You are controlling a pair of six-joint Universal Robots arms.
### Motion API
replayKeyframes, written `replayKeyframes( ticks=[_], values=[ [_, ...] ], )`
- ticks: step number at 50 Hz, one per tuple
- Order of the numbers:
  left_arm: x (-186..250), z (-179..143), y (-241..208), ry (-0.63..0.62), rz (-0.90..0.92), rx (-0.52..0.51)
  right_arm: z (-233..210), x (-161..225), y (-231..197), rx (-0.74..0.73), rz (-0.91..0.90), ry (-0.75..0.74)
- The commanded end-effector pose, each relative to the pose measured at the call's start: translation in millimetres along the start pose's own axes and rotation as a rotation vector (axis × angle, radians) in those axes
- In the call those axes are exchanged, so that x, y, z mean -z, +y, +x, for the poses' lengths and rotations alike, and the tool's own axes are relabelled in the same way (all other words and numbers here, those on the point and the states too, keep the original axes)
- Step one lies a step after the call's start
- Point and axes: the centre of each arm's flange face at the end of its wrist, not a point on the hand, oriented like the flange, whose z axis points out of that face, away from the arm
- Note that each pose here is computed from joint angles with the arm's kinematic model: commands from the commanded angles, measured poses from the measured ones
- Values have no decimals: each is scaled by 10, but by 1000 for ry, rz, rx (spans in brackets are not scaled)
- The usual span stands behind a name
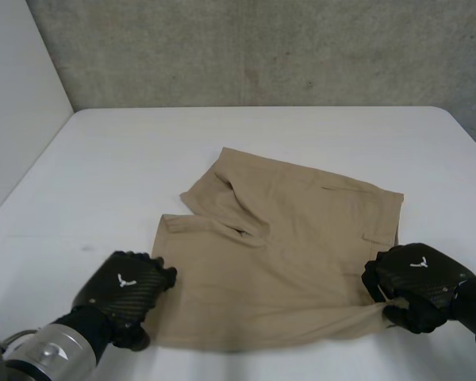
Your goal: Fold the shorts.
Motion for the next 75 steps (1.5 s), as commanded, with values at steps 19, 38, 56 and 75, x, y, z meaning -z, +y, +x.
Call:
replayKeyframes(
  ticks=[19,38,56,75],
  values=[
    [-250,83,212,16,-74,-3,159,-98,56,-63,19,101],
    [-209,31,109,-15,-44,-44,85,-10,12,-78,-13,72],
    [567,42,14,72,-213,-86,-332,535,-115,106,-232,-191],
    [-280,-264,-542,-76,117,-107,192,291,-184,1,-59,-170]
  ],
)
